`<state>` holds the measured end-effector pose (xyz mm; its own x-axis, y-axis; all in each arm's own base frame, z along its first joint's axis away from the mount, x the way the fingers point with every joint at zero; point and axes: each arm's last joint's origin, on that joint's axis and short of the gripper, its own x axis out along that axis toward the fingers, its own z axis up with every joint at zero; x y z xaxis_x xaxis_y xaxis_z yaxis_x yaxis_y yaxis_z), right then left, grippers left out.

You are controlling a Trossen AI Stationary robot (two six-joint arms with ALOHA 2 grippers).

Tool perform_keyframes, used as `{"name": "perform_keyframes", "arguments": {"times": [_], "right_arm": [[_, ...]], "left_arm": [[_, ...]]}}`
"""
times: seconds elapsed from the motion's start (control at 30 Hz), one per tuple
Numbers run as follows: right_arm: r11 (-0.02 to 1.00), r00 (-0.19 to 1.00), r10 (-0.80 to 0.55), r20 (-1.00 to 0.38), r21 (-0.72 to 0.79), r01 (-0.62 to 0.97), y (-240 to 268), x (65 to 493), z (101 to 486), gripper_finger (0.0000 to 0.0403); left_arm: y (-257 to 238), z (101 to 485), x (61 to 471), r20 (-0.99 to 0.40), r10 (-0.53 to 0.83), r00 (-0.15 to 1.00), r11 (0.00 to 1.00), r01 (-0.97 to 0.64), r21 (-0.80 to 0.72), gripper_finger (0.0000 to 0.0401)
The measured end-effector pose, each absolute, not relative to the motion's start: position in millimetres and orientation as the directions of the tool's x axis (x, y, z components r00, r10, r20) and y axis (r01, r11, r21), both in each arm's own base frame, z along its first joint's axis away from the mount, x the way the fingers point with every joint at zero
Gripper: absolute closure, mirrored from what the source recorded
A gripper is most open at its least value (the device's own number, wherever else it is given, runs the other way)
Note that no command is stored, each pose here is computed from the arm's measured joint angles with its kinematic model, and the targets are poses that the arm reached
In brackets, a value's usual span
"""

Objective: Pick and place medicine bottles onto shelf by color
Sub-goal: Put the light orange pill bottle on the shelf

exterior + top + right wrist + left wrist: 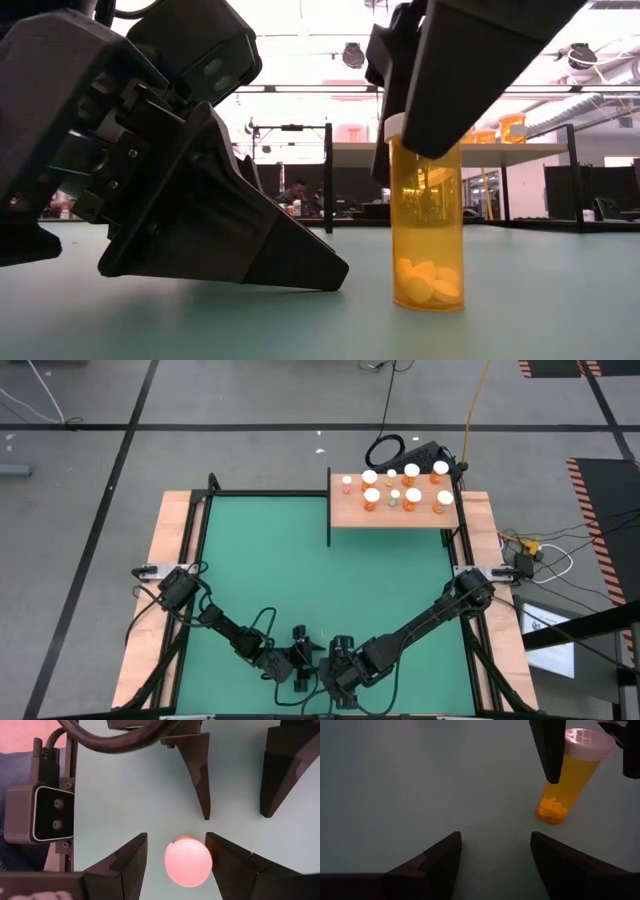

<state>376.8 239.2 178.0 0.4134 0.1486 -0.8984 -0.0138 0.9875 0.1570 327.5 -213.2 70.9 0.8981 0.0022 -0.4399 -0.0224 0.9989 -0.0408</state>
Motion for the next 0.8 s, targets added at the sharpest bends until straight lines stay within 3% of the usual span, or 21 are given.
{"name": "perform_keyframes", "arguments": {"times": [0.2,0.57,0.8], "right_arm": [[0.985,0.403,0.163,-0.901,0.17,-0.018,238.5,377.1,177.9,0.0216],[0.982,0.387,0.186,-0.903,0.181,-0.05,234.8,379.2,177.9,0.028],[0.991,0.369,0.132,-0.92,0.121,-0.055,219.6,373.7,195.3,0.0286]], "left_arm": [[-213.2,70.9,327.5,-0.44,0.002,0.898,0.999,-0.022,-0.041,0.0158],[-213.1,70.8,327.5,-0.44,0.002,0.898,0.999,-0.022,-0.041,0.0158],[-213.0,70.6,327.4,-0.443,0.003,0.897,0.999,-0.021,-0.035,0.0158]]}}
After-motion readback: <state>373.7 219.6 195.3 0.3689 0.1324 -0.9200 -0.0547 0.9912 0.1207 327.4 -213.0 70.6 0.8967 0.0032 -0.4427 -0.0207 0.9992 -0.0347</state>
